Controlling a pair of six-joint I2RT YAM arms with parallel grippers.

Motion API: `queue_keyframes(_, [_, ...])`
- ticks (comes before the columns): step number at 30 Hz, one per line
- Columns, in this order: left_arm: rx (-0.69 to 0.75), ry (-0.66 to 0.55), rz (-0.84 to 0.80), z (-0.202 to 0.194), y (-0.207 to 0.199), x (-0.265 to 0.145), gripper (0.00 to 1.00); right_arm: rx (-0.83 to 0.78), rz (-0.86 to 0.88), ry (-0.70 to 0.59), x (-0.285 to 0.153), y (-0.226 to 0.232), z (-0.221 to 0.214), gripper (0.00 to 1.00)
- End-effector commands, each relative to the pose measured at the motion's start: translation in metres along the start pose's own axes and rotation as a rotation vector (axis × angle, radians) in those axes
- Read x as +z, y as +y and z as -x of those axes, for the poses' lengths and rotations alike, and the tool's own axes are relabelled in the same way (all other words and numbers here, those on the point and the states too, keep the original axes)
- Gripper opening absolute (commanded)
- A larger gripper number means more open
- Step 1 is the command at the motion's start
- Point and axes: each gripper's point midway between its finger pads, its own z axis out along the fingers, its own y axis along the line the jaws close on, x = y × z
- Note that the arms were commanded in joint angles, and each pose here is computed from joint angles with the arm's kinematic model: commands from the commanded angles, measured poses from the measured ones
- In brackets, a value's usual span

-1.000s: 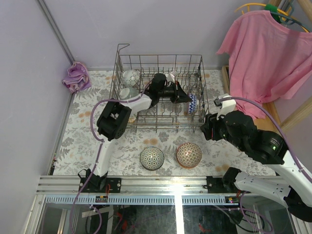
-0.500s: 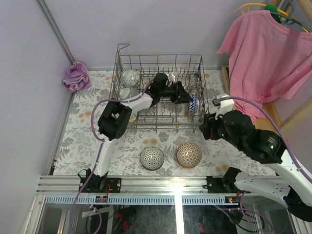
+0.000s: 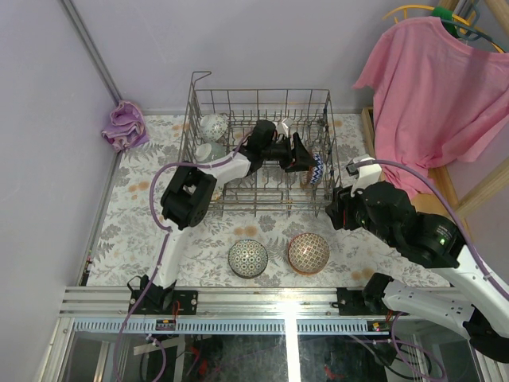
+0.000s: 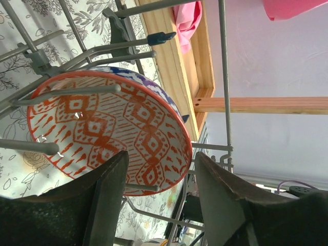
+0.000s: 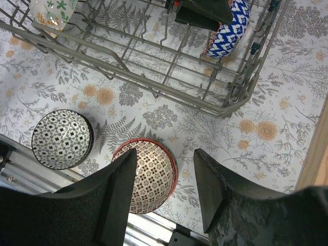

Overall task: Load the bowls into the dish rack
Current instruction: Place the bowl in the dish rack, then pick up the bowl from the center of the board.

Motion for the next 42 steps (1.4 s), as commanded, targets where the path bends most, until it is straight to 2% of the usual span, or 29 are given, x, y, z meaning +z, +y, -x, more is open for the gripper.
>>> queue_keyframes(1, [-0.008,0.021,0.002,-0.004,-0.002,0.004,0.55,0.001,0.019,-0.026,0.001,0.003,0.006,0.55])
queue_keyframes(8, [0.011,0.016,-0.024,-0.001,-0.015,0.001,0.58,0.003,0.022,-0.025,0.001,0.004,0.005,0.55])
queue_keyframes(14, [0.076,-0.022,-0.079,0.008,-0.056,-0.015,0.6,0.003,0.023,-0.028,0.0,0.004,0.007,0.56])
queue_keyframes(23, [0.205,-0.133,-0.071,0.021,-0.103,-0.048,0.67,0.017,0.031,-0.034,-0.003,0.005,0.009,0.58])
queue_keyframes(26, [0.245,-0.181,-0.073,0.022,-0.122,-0.065,0.72,0.024,0.037,-0.036,-0.006,0.006,0.011,0.65])
queue_keyframes(32, [0.325,-0.21,0.018,0.004,-0.153,-0.103,1.0,0.035,0.044,-0.047,-0.01,0.007,0.016,1.0])
queue_keyframes(42, [0.385,-0.152,0.269,-0.079,-0.162,-0.166,1.0,0.075,0.017,-0.104,-0.035,-0.005,0.032,0.99])
